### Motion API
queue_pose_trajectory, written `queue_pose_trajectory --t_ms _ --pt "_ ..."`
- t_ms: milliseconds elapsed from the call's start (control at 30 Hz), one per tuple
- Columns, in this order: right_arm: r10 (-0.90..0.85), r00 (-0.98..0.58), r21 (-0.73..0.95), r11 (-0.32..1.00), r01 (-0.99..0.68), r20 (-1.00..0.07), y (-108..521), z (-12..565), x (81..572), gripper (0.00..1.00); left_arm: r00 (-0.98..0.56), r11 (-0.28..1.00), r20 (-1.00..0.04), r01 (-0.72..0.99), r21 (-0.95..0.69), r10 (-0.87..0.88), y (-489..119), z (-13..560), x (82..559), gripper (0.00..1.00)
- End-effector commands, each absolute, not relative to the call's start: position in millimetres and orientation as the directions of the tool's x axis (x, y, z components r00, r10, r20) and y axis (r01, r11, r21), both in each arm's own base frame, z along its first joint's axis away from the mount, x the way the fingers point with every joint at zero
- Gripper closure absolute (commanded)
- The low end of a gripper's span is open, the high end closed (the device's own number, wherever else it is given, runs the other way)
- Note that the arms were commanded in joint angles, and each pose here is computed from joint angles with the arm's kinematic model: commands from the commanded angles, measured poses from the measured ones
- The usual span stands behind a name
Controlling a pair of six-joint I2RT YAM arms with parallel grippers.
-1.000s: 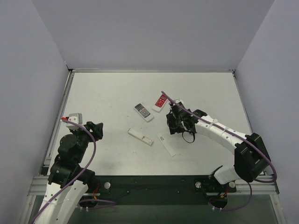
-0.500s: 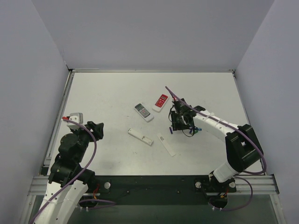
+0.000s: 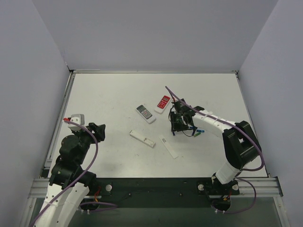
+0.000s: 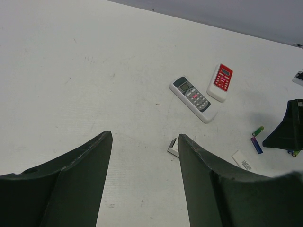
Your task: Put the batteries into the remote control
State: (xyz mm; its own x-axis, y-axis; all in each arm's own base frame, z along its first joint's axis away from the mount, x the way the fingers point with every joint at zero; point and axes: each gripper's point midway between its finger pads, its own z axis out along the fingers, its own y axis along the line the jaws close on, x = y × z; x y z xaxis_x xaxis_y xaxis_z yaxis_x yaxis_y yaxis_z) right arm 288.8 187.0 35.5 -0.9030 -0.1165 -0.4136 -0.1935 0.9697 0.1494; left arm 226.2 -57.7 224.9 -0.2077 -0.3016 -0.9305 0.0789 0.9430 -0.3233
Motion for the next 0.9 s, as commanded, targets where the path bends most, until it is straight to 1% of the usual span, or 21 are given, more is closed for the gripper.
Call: queue_pose_trajectory --t_ms 0,400,533,633,667,767,833,867 --pt "-0.131 -0.910 0.140 0.970 -0.200 -0.394 193.1 27.4 287.6 0.71 -0.164 0.934 -0.933 0.110 -0.339 -0.319 -61.5 239.4 230.8 0.32" --pt "-0.183 -0.917 0.061 0.974 -0.218 -0.355 190.4 8.0 280.2 0.71 -0.171 0.935 -0.933 0.108 -0.337 -0.317 -61.8 238.1 231.9 0.32" --pt "-0.206 -0.916 0.041 0.971 -0.234 -0.344 190.0 4.5 278.2 0.75 -0.174 0.935 -0.932 0.106 -0.339 -0.318 -62.0 237.1 232.4 0.32" --pt "-0.229 -0.910 0.031 0.967 -0.255 -0.347 190.4 6.5 276.3 0.82 -0.179 0.933 -0.931 0.115 -0.341 -0.318 -64.1 236.4 232.9 0.32" --pt "-0.241 -0.905 0.028 0.963 -0.267 -0.350 192.0 9.0 275.0 0.86 -0.182 0.932 -0.931 0.122 -0.342 -0.318 -65.6 236.1 233.0 0.32" --pt "-0.277 -0.885 0.020 0.952 -0.307 -0.374 195.9 20.4 275.3 0.92 -0.203 0.925 -0.925 0.140 -0.353 -0.322 -71.2 232.5 233.8 0.32" --pt "-0.320 -0.867 0.008 0.937 -0.350 -0.381 199.8 26.9 272.2 0.94 -0.223 0.917 -0.914 0.136 -0.375 -0.340 -74.0 229.4 234.9 0.32" --pt "-0.338 -0.851 0.016 0.927 -0.376 -0.401 206.6 36.6 272.5 0.94 -0.245 0.910 -0.902 0.127 -0.394 -0.356 -76.3 225.3 236.4 0.32"
